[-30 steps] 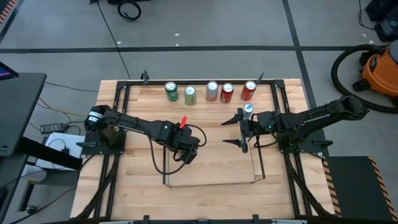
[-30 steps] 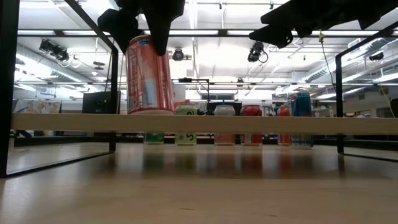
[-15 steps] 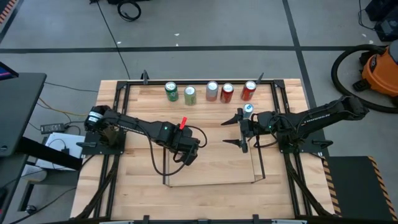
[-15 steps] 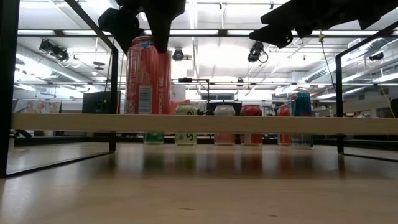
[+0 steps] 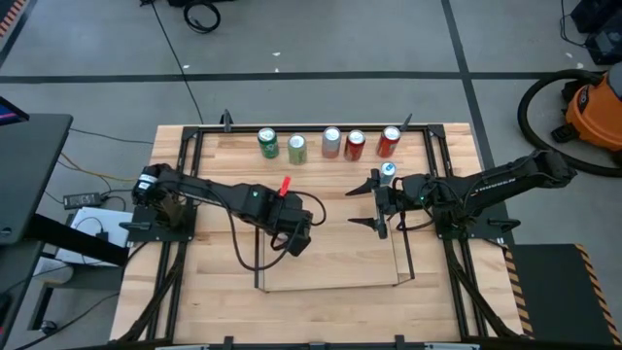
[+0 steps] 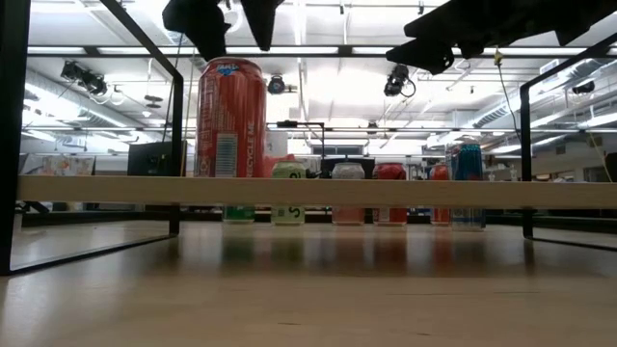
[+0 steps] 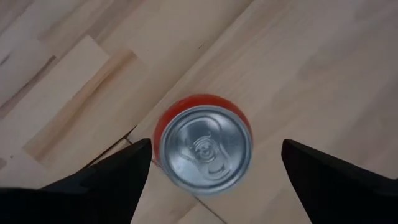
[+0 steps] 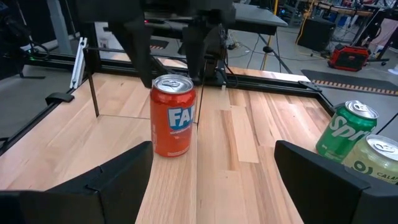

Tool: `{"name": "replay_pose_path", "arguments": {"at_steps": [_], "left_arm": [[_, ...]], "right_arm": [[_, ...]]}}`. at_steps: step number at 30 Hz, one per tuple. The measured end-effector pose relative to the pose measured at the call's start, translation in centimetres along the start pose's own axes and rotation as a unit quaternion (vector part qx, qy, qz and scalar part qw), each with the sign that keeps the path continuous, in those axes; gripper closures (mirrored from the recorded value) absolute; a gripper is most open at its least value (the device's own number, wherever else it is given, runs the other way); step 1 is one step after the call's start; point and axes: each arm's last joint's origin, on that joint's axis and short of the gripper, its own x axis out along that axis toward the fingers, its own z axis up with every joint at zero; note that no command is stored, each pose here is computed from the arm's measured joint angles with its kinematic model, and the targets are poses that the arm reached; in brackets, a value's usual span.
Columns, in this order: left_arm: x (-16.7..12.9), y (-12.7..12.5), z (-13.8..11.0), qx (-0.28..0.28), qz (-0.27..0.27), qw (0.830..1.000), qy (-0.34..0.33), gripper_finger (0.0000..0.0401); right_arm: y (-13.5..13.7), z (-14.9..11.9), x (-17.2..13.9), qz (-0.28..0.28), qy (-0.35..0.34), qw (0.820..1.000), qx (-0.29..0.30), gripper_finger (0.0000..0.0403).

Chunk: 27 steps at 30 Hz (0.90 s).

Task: Place canned beverage on shelf
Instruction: Put the bottom orange soda can on the shelf

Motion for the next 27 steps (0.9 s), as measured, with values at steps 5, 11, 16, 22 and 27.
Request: {"name": "replay_pose_path", "arguments": {"at_steps": [5, 11, 16, 22, 27], "left_arm": [[-1.2, 0.0, 0.5, 0.018, -0.007, 1.000, -0.012, 0.0032], [-1.9, -1.5, 0.5, 0.207, -0.059, 0.975, -0.055, 0.0032], [-2.1, -2.0, -0.3, 0.388, -0.055, 0.917, -0.068, 0.0032], [-1.8, -1.2, 1.1, 0.343, -0.060, 0.935, -0.059, 0.0032], [-1.4, -0.6, 2.1, 0.344, -0.062, 0.936, -0.047, 0.0047]], "right_arm": [[0.0, 0.0, 0.0, 0.000, 0.000, 1.000, 0.000, 0.0056], [0.0, -0.1, 0.0, 0.001, 0.004, 1.000, 0.000, 0.0056], [0.0, -0.2, 0.0, 0.001, 0.011, 1.000, 0.004, 0.0056], [0.0, -0.3, 0.0, -0.001, 0.014, 1.000, -0.004, 0.0056], [-0.3, -0.5, 0.0, -0.026, 0.027, 0.999, -0.015, 0.0056]]}}
